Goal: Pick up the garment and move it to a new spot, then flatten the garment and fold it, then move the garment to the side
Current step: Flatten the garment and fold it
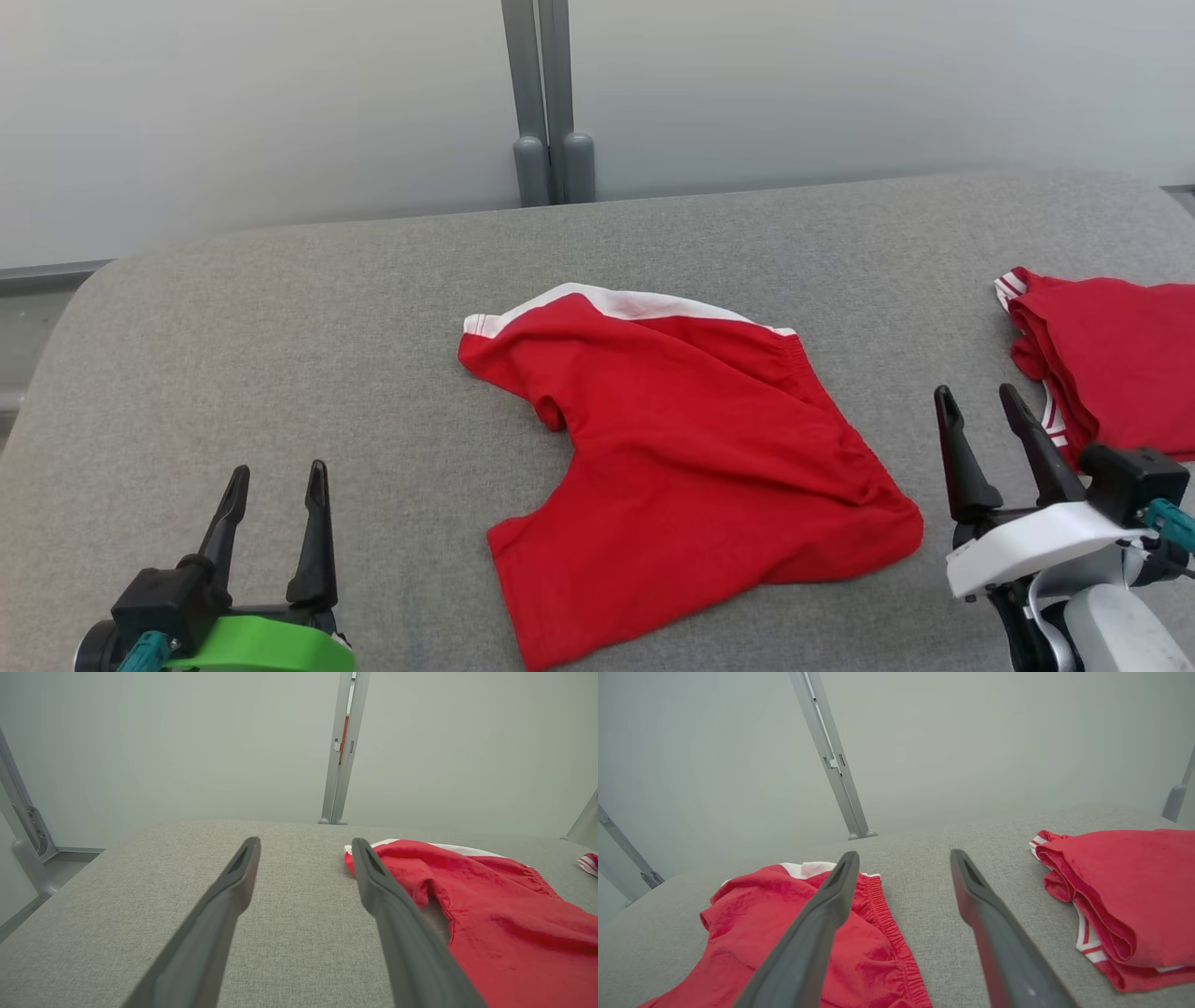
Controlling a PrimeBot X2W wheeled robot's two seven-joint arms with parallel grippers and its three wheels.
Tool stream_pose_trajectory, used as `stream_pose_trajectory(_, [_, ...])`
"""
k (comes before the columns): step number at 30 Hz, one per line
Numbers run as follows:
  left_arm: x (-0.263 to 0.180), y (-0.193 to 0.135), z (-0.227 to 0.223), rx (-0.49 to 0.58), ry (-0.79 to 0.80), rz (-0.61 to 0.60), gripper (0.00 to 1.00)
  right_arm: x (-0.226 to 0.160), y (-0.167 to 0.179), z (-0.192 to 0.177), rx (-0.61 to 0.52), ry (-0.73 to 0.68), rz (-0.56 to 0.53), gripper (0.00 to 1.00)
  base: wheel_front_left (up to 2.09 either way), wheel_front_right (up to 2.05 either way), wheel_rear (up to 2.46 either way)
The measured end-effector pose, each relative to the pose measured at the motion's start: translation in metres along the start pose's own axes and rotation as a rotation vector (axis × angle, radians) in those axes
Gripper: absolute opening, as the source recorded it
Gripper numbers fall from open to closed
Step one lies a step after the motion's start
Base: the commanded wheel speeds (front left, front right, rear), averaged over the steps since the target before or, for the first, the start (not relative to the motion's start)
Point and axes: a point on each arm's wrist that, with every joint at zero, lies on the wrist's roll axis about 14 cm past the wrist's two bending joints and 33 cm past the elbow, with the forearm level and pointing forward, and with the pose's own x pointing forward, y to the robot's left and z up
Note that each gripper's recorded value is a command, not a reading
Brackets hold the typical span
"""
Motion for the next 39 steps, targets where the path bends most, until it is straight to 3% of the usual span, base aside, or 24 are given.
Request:
stream_pose_trajectory(14, [0.003, -0.018, -0.008, -0.009, 0.039, -0.058, 1.0, -0.002, 0.005, 0.0, -0.026, -0.014, -0.01, 1.0, 0.0, 0.0, 0.0])
stream_pose_trajectory(18, [0.005, -0.052, -0.03, -0.022, 0.166, -0.202, 1.0, -0.001, 0.001, 0.0, -0.04, -0.01, -0.013, 1.0, 0.0, 0.0, 0.0])
stream_pose_trajectory(23, [-0.005, -0.089, -0.082, -0.027, 0.434, -0.355, 1.0, 0.002, -0.006, 0.006, -0.066, -0.022, -0.019, 1.0, 0.0, 0.0, 0.0])
stream_pose_trajectory(32, [0.005, -0.11, -0.127, 0.131, 0.635, -0.501, 1.0, -0.002, -0.026, 0.009, -0.078, -0.025, -0.077, 1.0, 0.0, 0.0, 0.0])
stream_pose_trajectory(39, [0.011, -0.111, -0.16, 0.193, 0.776, -0.529, 1.0, -0.01, -0.043, 0.006, -0.077, -0.011, -0.134, 1.0, 0.0, 0.0, 0.0])
